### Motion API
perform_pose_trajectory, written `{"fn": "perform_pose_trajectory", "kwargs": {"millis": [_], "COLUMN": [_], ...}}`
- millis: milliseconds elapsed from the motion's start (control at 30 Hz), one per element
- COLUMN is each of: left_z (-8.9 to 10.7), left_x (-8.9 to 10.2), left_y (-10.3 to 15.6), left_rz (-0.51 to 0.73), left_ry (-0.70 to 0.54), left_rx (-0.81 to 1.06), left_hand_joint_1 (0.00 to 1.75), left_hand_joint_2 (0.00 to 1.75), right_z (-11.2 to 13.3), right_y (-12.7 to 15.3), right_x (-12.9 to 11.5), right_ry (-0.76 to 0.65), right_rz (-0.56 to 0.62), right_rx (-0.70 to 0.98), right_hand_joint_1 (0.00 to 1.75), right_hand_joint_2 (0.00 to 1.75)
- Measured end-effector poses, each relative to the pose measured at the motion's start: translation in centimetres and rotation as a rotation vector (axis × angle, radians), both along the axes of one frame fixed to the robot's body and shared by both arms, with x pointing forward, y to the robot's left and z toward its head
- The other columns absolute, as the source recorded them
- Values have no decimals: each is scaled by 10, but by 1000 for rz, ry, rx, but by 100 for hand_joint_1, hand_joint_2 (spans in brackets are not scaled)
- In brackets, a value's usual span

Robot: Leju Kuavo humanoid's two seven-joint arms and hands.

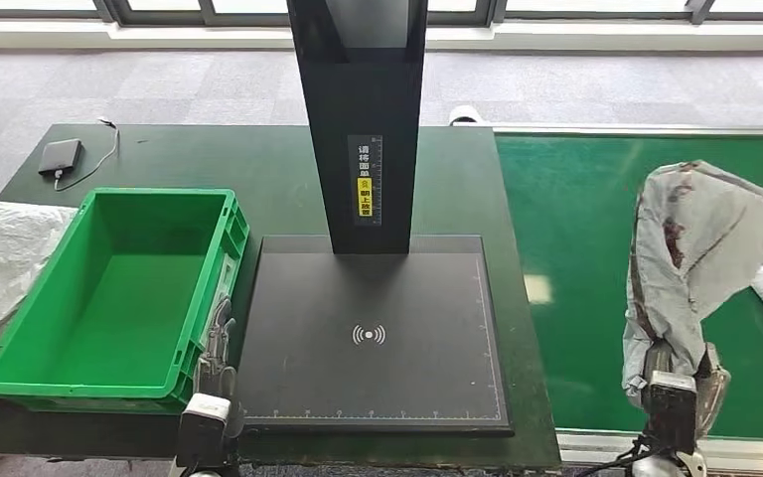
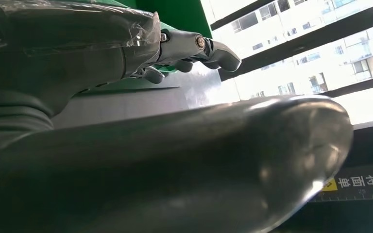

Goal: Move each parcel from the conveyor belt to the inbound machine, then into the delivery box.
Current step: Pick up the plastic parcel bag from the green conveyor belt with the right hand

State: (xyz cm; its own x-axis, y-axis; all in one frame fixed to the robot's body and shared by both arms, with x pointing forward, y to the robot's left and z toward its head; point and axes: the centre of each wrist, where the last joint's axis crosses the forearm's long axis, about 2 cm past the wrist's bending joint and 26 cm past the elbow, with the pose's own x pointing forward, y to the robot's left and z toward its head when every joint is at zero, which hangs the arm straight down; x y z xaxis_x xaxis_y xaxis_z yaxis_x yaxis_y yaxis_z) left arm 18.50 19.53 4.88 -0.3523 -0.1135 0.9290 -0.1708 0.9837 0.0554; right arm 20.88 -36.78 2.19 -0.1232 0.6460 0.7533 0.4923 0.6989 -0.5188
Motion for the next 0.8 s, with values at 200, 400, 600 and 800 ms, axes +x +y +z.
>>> {"fn": "perform_pose_trajectory", "kwargs": {"millis": [200, 400, 600, 800], "left_z": [6, 18, 37, 52], "left_x": [9, 22, 27, 25], "left_y": [-10, -22, -22, -20], "left_rz": [-68, -85, -48, -24], "left_ry": [-20, -60, -130, -195], "left_rx": [-17, -55, -119, -104], "left_hand_joint_1": [0, 0, 0, 0], "left_hand_joint_2": [0, 0, 0, 0], "right_z": [21, 18, 2, -5], "right_y": [89, 148, 199, 211], "right_x": [9, 29, 47, 51], "right_ry": [-66, 12, 109, 212], "right_rz": [280, 512, 677, 712], "right_rx": [-84, -26, 10, 30], "right_hand_joint_1": [175, 175, 175, 175], "right_hand_joint_2": [175, 175, 175, 175]}}
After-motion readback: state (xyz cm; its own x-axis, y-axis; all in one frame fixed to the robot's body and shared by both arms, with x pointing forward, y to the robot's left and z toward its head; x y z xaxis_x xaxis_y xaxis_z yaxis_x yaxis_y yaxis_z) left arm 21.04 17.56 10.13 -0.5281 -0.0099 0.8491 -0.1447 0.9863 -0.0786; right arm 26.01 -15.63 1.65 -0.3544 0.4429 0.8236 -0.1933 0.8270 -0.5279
